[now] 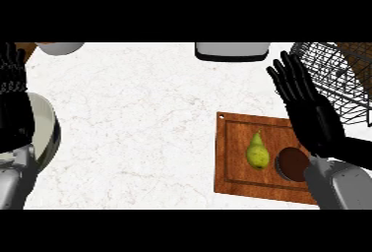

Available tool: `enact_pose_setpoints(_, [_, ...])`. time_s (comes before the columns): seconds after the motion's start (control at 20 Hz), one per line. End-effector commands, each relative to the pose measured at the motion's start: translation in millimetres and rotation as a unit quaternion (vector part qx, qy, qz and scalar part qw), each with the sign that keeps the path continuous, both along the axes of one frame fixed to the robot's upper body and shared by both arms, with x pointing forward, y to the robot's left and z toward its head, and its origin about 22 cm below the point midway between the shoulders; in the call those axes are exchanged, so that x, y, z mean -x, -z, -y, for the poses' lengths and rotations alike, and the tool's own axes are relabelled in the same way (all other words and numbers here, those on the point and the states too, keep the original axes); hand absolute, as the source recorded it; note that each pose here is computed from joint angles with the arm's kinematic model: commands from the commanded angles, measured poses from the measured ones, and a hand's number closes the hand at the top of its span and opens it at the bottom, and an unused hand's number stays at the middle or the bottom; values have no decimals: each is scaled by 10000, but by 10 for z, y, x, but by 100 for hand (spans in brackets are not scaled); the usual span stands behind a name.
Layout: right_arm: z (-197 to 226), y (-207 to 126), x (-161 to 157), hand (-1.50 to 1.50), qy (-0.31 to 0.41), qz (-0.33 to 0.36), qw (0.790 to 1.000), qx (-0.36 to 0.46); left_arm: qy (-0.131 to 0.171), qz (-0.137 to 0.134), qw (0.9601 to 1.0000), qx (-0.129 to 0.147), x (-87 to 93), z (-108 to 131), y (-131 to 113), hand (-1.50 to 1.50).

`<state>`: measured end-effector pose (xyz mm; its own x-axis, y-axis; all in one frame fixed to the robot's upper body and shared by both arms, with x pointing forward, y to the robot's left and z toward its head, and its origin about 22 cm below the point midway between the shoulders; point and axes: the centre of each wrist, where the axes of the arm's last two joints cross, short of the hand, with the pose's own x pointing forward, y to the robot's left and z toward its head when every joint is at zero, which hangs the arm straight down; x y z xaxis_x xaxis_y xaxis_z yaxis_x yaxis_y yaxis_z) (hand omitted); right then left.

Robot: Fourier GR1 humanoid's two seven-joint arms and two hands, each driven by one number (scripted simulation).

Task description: Pick the pear from the cutting board and place it in the tiered basket

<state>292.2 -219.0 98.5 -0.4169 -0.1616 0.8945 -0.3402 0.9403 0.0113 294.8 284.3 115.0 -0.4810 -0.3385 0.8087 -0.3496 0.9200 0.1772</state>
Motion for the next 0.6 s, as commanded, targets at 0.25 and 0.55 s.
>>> enact_pose_setpoints(0.25, [-438,110,-105,150,908,-1083,9887,493,863,-3022,9475,595,243,-77,746,0])
enact_pose_setpoints(0.55, [82,915,86,-150,4084,-2665,8627,1340,1098,-3368,9305,935,370,36,908,0])
